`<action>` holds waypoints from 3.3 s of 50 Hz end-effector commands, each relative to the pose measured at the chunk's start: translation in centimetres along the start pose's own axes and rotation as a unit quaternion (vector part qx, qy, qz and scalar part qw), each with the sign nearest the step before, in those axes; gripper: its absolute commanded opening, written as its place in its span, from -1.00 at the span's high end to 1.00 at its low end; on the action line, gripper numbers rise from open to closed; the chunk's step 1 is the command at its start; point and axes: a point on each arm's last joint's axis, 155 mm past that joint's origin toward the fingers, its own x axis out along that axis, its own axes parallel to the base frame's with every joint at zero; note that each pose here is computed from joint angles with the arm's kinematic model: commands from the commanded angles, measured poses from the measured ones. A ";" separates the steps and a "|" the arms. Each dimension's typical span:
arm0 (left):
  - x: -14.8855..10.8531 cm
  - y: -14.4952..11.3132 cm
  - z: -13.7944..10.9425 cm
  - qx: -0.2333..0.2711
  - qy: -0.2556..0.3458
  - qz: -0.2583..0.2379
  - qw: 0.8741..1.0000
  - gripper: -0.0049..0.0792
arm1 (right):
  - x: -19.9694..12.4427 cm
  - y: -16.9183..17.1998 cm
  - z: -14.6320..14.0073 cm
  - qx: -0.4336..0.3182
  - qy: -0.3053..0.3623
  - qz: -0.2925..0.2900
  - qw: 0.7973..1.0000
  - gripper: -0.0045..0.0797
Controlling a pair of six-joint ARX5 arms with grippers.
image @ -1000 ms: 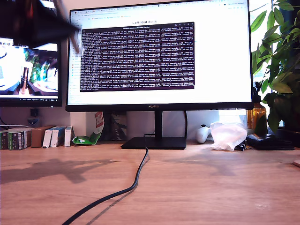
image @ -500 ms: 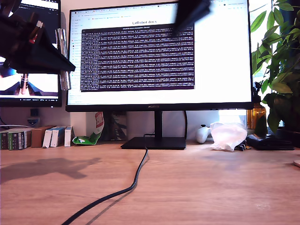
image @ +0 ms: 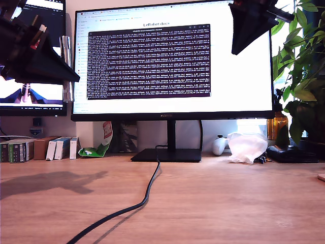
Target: Pick the metallic laser pointer with your right arm, pass it to your left arm, then place it down to the left side of the table
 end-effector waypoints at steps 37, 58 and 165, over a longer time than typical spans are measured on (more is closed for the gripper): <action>-1.0 1.9 -9.0 -0.182 0.225 0.012 0.957 0.93 | -6.5 -3.0 -5.2 -0.049 -0.169 -0.131 0.976 0.92; -0.9 2.8 -13.5 -0.282 0.385 -0.008 0.879 0.93 | -6.7 0.2 -10.2 -0.104 -0.237 -0.102 0.961 0.92; 1.8 10.1 -7.4 -0.259 0.374 0.076 0.887 0.92 | -8.6 0.3 -8.7 -0.048 -0.289 -0.089 0.952 0.92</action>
